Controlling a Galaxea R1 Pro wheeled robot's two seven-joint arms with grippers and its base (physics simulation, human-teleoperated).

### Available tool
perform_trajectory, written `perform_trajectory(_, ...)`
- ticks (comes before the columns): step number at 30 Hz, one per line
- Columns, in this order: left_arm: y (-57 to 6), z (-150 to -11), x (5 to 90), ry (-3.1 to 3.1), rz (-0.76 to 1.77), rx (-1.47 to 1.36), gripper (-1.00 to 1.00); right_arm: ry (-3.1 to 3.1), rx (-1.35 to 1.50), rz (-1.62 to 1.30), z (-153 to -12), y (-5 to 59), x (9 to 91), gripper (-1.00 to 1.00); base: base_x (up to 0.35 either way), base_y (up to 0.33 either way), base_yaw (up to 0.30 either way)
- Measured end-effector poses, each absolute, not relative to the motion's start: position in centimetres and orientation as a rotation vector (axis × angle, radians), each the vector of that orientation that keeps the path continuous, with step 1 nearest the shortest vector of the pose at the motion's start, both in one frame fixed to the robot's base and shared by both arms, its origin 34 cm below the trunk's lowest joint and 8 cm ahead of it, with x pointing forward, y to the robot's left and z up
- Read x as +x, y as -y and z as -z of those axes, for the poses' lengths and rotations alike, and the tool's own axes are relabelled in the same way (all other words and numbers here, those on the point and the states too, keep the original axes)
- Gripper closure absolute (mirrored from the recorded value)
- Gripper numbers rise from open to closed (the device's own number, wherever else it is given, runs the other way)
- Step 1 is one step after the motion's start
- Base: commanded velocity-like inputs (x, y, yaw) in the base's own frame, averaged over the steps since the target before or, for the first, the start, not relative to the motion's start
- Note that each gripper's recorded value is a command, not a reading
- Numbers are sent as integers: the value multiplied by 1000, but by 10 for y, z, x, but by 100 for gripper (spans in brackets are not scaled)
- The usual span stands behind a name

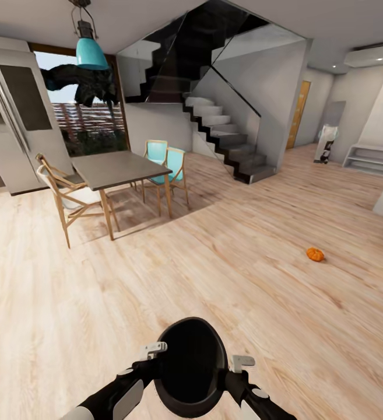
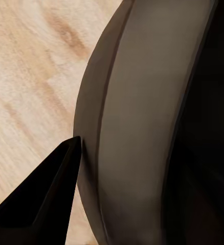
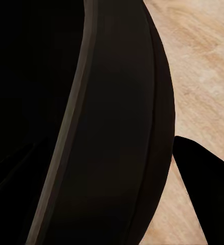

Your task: Place each of the two pumpkins and all three candles from the living room inside a cabinet in the living room (use any cabinet), then make sure every cabinet is closed, and position the cauldron so it is next to a table in the living room.

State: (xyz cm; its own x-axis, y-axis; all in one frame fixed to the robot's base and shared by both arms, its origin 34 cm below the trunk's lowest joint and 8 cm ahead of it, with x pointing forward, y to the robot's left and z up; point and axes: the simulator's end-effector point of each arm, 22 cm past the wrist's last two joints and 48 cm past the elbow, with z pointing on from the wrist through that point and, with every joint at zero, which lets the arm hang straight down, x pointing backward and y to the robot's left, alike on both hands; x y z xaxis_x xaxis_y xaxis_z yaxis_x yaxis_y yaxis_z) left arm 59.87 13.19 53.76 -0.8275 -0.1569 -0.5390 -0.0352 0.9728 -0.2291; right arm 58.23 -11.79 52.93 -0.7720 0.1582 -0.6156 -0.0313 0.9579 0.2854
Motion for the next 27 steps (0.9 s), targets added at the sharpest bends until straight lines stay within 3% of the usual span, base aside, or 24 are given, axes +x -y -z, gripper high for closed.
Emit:
perform_trajectory(8,-132,-541,602,-2526,282,-131,100,-2417,89,-368,-532,118,585,100,254,0,-252)
perform_trajectory(27,-132,-544,602,-2523,280,-132,100,-2414,88,-368,-535,118,586,100,8,0,-264)
